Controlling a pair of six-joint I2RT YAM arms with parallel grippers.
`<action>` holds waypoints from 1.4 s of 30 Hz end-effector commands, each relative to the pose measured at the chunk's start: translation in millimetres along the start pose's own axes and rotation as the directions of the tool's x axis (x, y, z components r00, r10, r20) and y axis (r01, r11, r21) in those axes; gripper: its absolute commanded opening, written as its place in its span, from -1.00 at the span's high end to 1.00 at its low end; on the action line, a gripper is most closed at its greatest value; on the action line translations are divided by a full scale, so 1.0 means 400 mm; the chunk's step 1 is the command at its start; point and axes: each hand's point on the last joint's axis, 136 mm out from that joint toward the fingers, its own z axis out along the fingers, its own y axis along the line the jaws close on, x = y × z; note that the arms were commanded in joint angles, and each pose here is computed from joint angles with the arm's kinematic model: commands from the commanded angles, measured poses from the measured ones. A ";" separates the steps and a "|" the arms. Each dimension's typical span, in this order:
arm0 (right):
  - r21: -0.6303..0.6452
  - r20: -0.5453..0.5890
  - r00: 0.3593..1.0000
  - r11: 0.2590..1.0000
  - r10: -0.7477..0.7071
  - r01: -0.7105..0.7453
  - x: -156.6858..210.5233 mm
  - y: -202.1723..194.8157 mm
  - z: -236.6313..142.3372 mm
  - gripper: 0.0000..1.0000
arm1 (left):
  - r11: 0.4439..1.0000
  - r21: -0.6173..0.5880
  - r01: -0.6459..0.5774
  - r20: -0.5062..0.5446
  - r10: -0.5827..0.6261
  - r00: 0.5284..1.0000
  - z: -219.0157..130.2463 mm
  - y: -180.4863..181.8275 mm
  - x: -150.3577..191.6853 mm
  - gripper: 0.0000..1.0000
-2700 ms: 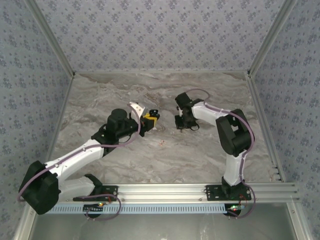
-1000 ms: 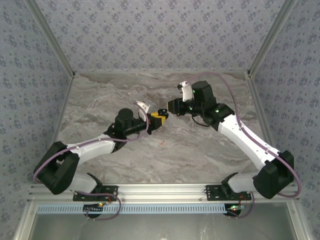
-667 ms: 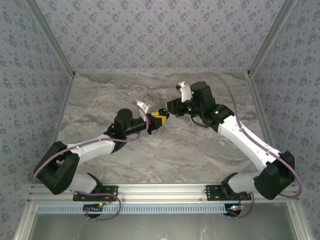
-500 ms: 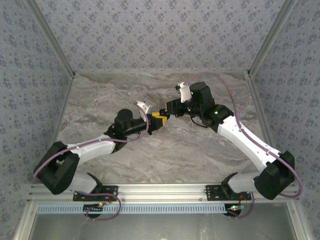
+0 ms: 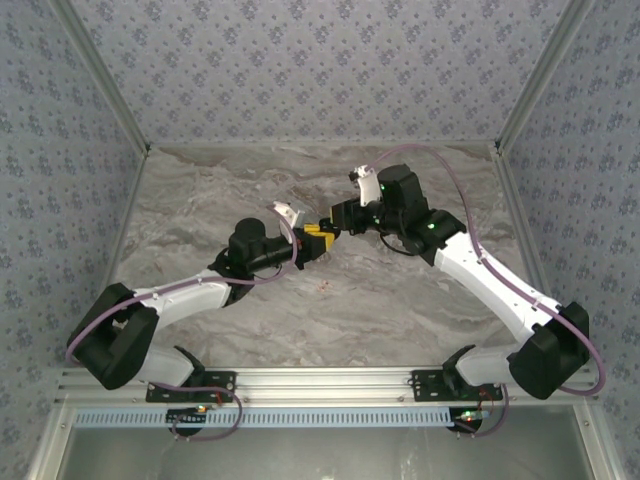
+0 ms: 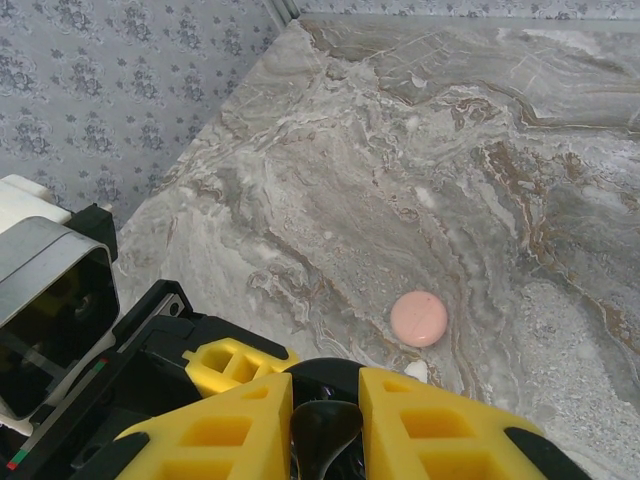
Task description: Insert wireless bluetooth earbuds into charging case
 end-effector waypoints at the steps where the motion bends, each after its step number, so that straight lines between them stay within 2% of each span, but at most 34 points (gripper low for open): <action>1: -0.004 0.034 0.999 1.000 -0.030 0.031 -0.035 0.018 -0.006 0.52 | 0.998 0.048 -0.035 0.076 0.032 0.997 -0.011 -0.050 -0.079 0.57; 42: -0.003 -0.010 0.999 1.000 -0.030 0.030 -0.002 0.021 0.028 0.51 | 0.999 0.031 -0.032 0.077 0.030 0.997 -0.015 -0.048 -0.084 0.57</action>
